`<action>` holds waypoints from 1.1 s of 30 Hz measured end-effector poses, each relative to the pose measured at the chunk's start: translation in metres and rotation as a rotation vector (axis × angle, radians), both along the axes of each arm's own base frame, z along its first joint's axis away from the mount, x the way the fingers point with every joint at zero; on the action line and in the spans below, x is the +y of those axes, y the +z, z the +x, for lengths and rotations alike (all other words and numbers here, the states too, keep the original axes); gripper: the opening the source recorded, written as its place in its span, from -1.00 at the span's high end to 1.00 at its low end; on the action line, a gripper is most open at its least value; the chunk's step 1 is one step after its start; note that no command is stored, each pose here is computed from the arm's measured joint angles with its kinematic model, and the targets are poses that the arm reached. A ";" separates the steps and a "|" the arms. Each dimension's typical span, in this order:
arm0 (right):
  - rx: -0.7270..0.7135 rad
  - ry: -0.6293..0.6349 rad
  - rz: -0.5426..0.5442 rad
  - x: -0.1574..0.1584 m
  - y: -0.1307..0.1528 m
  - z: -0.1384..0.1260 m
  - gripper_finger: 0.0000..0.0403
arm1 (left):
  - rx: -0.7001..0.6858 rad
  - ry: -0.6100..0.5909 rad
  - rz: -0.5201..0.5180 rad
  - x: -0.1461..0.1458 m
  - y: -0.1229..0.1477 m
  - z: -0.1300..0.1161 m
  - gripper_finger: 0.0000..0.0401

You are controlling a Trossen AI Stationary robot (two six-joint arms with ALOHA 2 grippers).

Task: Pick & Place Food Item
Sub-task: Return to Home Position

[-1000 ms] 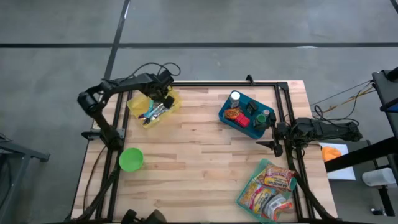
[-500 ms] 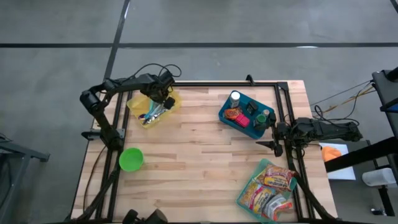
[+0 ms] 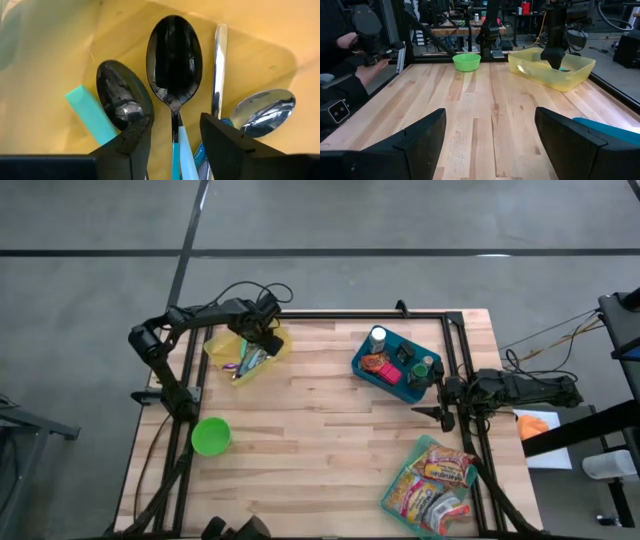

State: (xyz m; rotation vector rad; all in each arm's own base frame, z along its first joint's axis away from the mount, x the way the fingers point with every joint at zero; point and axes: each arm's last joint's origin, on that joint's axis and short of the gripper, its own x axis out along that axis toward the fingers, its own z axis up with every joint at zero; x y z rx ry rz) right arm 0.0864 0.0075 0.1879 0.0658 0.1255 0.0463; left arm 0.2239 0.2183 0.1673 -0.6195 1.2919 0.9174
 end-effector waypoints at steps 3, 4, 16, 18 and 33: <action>0.000 0.000 0.002 0.000 0.000 0.000 -0.51 | 0.000 -0.002 0.000 0.000 0.000 0.000 0.11; 0.000 0.000 0.001 0.000 0.000 0.000 -0.51 | 0.000 -0.003 0.001 0.000 0.000 0.000 0.11; 0.000 0.000 0.000 0.000 0.000 0.000 -0.51 | -0.024 -0.043 0.037 -0.006 0.014 0.001 0.11; 0.000 0.000 0.002 0.000 0.000 0.000 -0.51 | -0.040 -0.055 0.061 -0.010 0.022 0.001 0.11; 0.000 0.000 0.001 0.000 0.000 0.000 -0.51 | -0.383 -0.377 0.333 -0.100 0.113 0.011 0.11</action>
